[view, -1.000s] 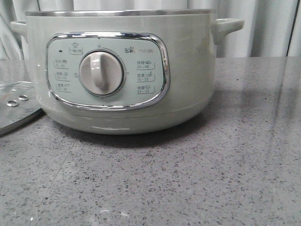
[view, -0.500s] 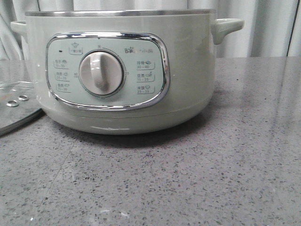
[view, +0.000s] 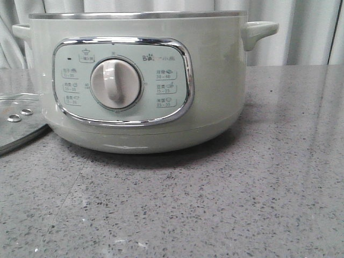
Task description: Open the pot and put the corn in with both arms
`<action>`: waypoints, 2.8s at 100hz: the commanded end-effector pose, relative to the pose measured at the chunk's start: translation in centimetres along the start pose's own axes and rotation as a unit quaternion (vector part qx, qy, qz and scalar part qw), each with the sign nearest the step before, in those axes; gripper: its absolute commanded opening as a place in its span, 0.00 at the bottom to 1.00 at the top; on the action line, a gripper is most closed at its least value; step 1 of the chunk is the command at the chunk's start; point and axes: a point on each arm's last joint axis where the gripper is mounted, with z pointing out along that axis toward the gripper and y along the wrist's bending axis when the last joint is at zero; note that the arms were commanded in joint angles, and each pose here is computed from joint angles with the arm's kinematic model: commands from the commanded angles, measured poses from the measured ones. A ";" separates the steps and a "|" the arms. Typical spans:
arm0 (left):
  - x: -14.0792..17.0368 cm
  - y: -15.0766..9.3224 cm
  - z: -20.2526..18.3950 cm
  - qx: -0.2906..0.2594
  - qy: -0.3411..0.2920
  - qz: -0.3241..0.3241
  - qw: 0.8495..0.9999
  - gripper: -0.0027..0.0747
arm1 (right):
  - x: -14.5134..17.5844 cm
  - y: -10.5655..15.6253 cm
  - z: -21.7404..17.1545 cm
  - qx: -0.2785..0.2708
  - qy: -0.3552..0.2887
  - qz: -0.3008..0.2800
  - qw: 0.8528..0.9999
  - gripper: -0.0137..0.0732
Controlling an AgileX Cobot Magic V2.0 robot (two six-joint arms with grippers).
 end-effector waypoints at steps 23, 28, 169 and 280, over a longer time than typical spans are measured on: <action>-1.4 -0.1 0.1 0.003 -0.039 -0.005 0.999 0.01 | -1.4 -0.4 -0.4 0.017 -0.059 -0.014 0.998 0.08; -1.4 -0.1 0.1 0.003 -0.039 -0.005 0.999 0.01 | -1.4 -0.4 -0.4 0.017 -0.059 -0.014 0.998 0.08; 8.3 1.2 -2.2 -0.109 0.229 -0.036 0.967 0.01 | -1.4 -0.4 -0.3 0.016 -0.058 -0.014 0.998 0.08; 8.3 1.2 -2.2 -0.109 0.229 -0.036 0.967 0.01 | 5.5 0.2 -1.0 0.138 -0.128 0.099 0.977 0.08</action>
